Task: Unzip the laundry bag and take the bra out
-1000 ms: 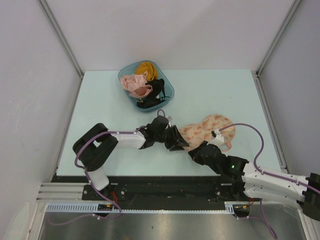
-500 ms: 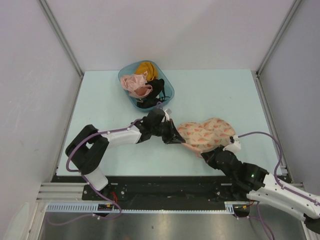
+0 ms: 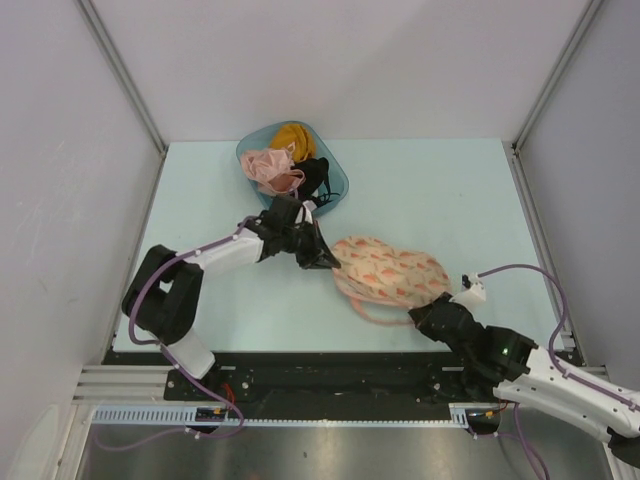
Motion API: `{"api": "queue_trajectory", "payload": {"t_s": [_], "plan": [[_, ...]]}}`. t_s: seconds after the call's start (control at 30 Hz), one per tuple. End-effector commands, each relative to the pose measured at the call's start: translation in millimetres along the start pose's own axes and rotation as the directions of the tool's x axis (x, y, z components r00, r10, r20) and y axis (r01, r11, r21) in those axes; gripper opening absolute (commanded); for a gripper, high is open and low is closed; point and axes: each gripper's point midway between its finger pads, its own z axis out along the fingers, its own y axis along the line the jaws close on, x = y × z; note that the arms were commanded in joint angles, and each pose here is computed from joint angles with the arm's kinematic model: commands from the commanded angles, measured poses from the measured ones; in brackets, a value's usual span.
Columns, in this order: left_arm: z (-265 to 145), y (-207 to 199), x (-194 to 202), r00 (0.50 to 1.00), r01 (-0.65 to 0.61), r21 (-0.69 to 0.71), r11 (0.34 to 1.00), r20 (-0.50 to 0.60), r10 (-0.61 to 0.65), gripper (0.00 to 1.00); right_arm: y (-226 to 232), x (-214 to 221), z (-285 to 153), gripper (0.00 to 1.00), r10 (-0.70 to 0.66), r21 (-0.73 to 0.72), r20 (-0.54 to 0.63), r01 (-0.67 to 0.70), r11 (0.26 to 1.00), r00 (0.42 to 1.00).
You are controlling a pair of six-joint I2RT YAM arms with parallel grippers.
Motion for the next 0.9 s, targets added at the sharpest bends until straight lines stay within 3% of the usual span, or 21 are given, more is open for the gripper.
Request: {"api": "queue_trajectory", "payload": {"t_s": [0.0,0.3,0.33,0.37,0.47,0.5,0.67,0.77,0.8,0.87], "plan": [[-35.6,-11.2,-49.6,0.979,-0.129,-0.031,0.991,0.152,0.132,0.0,-22.3,-20.3,-11.2,0.0,-0.012,0.073,0.076,0.007,0.997,0.997],[-19.8,-20.0,-65.2,0.976,-0.143,-0.012,0.99,0.162,0.143,0.01,-18.0,-22.3,-16.7,0.0,0.024,0.047,0.071,-0.028,0.999,0.997],[-18.1,-27.9,-68.6,0.973,-0.162,-0.004,0.987,0.165,0.161,0.09,-16.3,-20.6,-15.2,0.0,0.006,0.047,0.064,-0.009,0.999,0.998],[-9.1,-27.9,-67.2,0.973,-0.174,-0.019,0.985,0.15,0.175,0.36,-8.4,-20.7,-13.7,0.0,0.013,0.024,0.064,-0.015,1.0,0.998],[-3.1,-33.8,-61.1,0.969,-0.221,-0.101,0.97,0.092,0.23,0.92,2.6,-14.5,-7.7,0.0,-0.009,0.013,0.04,0.009,1.0,0.999],[-6.3,-43.0,-64.2,0.961,-0.246,-0.106,0.963,0.105,0.257,0.97,2.6,-10.6,-4.7,0.0,-0.019,0.026,0.027,0.019,0.999,0.999],[-32.8,-57.7,-50.7,0.931,-0.299,-0.136,0.944,0.174,0.32,1.0,11.8,-6.5,0.4,0.0,-0.006,0.008,0.021,0.006,1.0,1.0],[-46.9,-65.1,-24.4,0.937,-0.268,-0.087,0.96,0.209,0.281,0.98,12.6,-6.9,1.5,0.0,0.001,0.003,0.027,-0.001,1.0,1.0],[-41.8,-50.2,-10.2,0.951,-0.228,-0.096,0.969,0.19,0.242,0.97,12.3,-7.2,1.8,0.0,0.003,0.003,0.03,-0.003,1.0,1.0],[-38.4,-66.8,12.8,0.961,-0.207,0.004,0.978,0.188,0.203,0.95,13.5,-7.6,2.3,0.0,0.013,-0.004,0.033,-0.013,1.0,0.999]]}}
